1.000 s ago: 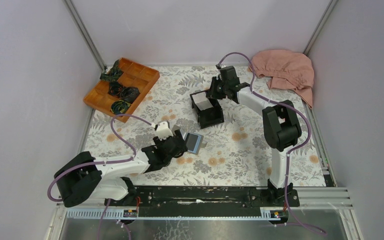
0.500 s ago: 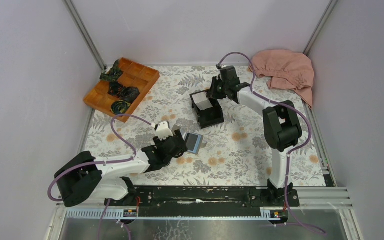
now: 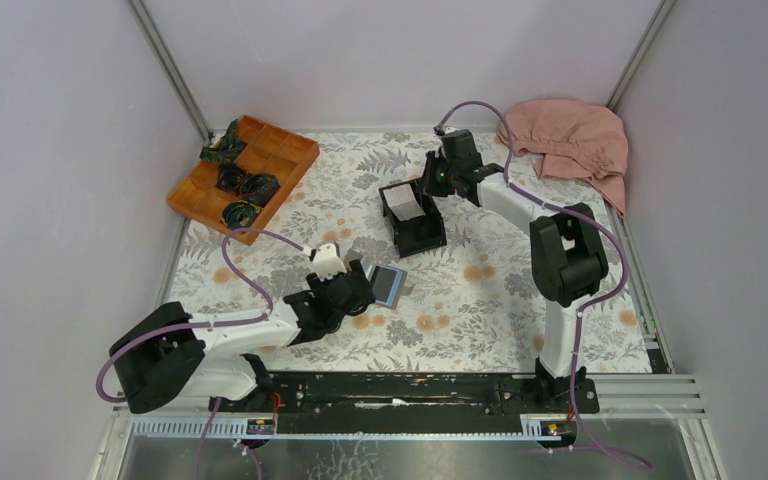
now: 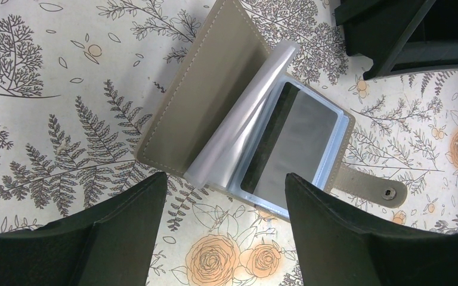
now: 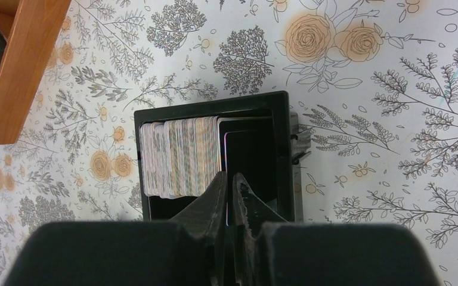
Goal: Put the credit cards into the card holder
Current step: Pick up the credit card from the storage box.
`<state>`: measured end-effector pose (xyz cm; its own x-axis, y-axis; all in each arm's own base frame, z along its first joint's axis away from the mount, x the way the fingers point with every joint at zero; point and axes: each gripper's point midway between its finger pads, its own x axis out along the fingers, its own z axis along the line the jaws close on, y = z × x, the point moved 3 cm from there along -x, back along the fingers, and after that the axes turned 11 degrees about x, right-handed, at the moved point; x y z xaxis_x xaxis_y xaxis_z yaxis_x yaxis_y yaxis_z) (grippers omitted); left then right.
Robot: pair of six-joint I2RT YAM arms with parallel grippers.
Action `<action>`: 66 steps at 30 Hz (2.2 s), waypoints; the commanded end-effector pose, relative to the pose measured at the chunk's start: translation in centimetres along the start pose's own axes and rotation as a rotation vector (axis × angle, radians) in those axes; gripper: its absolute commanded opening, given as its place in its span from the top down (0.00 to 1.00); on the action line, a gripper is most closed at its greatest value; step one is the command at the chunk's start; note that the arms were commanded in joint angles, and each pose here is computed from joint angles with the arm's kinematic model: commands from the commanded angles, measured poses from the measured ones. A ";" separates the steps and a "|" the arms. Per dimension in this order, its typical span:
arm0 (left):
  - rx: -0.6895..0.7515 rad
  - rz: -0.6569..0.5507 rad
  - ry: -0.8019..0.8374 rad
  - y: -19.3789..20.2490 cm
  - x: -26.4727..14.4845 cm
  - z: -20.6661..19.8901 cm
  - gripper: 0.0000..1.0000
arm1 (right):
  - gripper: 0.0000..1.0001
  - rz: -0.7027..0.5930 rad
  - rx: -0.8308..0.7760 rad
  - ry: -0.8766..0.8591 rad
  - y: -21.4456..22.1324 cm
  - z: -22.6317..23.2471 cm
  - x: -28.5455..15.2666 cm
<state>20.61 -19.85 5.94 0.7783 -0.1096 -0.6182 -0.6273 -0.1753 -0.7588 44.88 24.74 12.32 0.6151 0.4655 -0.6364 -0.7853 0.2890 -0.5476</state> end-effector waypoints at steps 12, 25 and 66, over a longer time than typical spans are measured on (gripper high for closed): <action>0.019 -0.094 0.006 -3.0 -1.9 0.2 0.14 | 1.00 -0.117 -0.117 0.032 -2.0 2.0 -4.6; 0.060 -0.233 0.167 -8.0 -5.7 -1.5 0.09 | 1.00 -0.180 -0.164 -0.012 -1.1 4.0 -10.4; 0.468 -0.103 1.080 -6.6 -13.1 -11.1 0.28 | 1.00 0.286 -0.072 -0.730 18.0 8.0 -23.6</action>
<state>15.10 -27.32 19.01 0.3619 -0.8756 -0.3199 -0.3962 0.1662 -0.9030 16.22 24.92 20.26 0.2174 0.9216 -0.3215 -0.8933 0.0550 -0.4461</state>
